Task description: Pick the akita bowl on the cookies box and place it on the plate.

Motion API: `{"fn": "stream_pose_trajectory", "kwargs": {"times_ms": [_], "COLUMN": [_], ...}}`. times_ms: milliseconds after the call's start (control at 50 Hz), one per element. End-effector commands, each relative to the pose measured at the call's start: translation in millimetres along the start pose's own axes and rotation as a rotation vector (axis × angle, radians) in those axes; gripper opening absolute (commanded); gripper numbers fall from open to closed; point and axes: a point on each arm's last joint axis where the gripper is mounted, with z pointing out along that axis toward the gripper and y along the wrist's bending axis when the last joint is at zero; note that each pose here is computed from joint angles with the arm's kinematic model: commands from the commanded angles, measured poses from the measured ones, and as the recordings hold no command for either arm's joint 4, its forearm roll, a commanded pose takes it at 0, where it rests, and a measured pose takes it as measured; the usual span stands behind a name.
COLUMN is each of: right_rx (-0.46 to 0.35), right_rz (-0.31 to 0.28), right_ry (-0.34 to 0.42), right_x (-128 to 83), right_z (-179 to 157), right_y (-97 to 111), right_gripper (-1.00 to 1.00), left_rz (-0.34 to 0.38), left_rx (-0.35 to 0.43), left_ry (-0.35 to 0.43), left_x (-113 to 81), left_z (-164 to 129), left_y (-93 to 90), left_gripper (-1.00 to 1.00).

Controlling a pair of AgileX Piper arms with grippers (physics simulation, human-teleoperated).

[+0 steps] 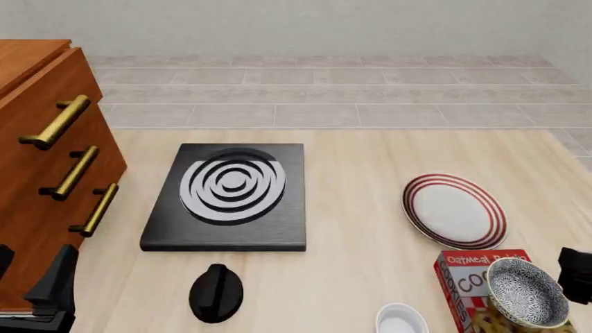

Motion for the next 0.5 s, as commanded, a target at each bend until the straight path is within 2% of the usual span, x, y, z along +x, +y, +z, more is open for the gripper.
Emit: {"fn": "stream_pose_trajectory", "kwargs": {"times_ms": [20,500], "right_rx": [0.005,0.024], "right_rz": [0.028,0.061], "right_ry": [0.03,0.073], "right_x": [14,41], "right_z": [18,37], "right_y": [0,-2], "right_gripper": [1.0,1.0], "left_rz": [0.0,0.0], "left_rx": [0.0,0.0], "left_ry": [0.0,0.0], "left_x": [0.0,0.0], "left_z": [0,0], "left_y": [0.0,0.0], "left_gripper": [1.0,1.0]}}
